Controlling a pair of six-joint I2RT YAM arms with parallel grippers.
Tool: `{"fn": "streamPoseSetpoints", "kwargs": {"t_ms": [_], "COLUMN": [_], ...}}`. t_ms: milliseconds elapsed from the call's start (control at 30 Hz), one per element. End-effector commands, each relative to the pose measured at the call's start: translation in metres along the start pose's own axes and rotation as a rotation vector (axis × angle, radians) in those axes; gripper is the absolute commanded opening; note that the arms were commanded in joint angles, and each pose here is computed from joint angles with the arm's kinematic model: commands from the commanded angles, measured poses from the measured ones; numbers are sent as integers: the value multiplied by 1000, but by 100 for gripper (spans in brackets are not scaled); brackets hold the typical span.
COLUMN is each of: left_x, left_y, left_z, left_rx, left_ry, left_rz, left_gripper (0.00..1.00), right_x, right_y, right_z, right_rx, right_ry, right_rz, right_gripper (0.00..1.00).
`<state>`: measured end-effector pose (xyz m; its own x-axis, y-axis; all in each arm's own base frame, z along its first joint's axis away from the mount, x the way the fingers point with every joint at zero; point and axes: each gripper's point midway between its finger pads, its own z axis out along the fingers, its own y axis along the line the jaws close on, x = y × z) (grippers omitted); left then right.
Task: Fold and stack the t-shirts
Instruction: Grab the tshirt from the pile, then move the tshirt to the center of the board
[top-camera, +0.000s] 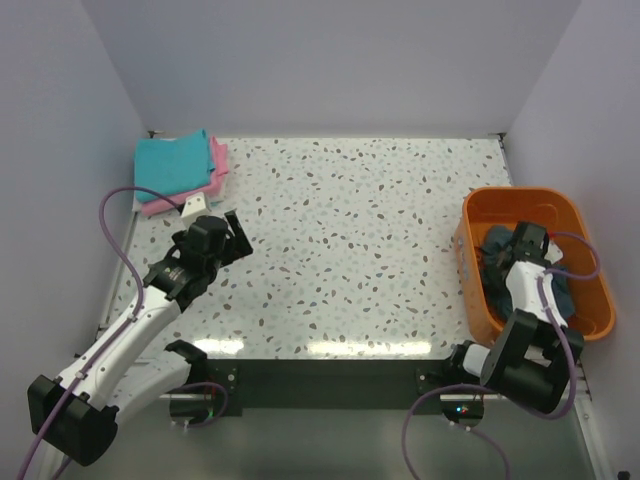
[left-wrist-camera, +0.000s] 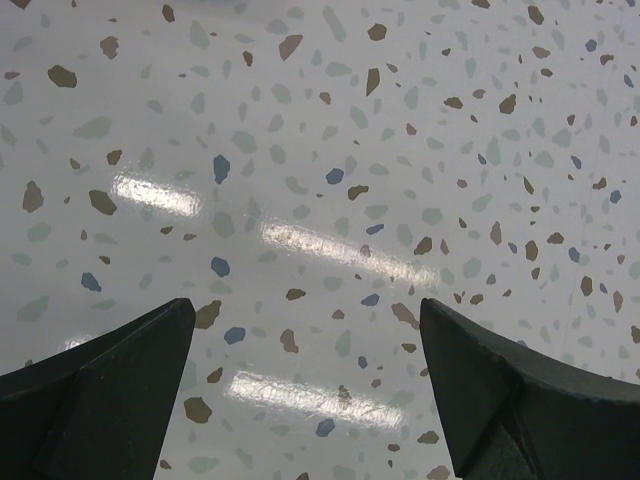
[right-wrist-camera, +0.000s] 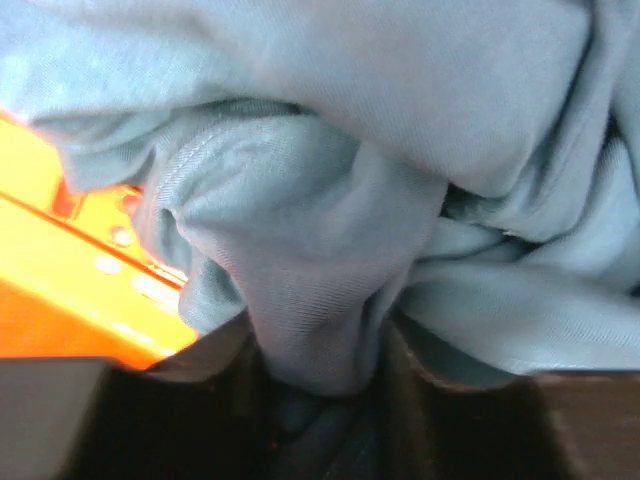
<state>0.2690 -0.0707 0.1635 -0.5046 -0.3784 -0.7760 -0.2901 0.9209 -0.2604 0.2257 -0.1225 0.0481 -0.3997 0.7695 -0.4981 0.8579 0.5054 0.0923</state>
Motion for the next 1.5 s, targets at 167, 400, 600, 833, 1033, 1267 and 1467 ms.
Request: {"fn": "streamPoseSetpoints", "kwargs": {"t_ms": [167, 400, 600, 833, 1033, 1267, 1467], "left_x": [-18, -16, -15, -13, -8, -5, 9], "left_y": [-3, -4, -9, -8, 2, 18, 20], "left_z": [-5, -4, -4, -5, -11, -20, -10], "left_rx": [4, 13, 39, 44, 7, -52, -72], "left_ry": [-52, -50, -48, -42, -22, -25, 17], "left_rz": [-29, -27, -28, -32, -53, -87, -90], "left_gripper": [100, 100, 100, 100, 100, 100, 100], "right_x": [-47, -123, -172, -117, -9, 30, 79], "right_y": [30, 55, 118, 260, 327, 274, 226], "right_z": [-57, -166, -259, -406, -433, -266, -208], "right_rx": [-162, -334, -645, -1077, -1342, -850, -796], "right_ry": [-144, -370, -426, -478, -310, -200, -83], "right_rz": [36, 65, 3, -380, -727, -709, -718], "right_gripper": [0, 0, 0, 0, 16, 98, 99]}}
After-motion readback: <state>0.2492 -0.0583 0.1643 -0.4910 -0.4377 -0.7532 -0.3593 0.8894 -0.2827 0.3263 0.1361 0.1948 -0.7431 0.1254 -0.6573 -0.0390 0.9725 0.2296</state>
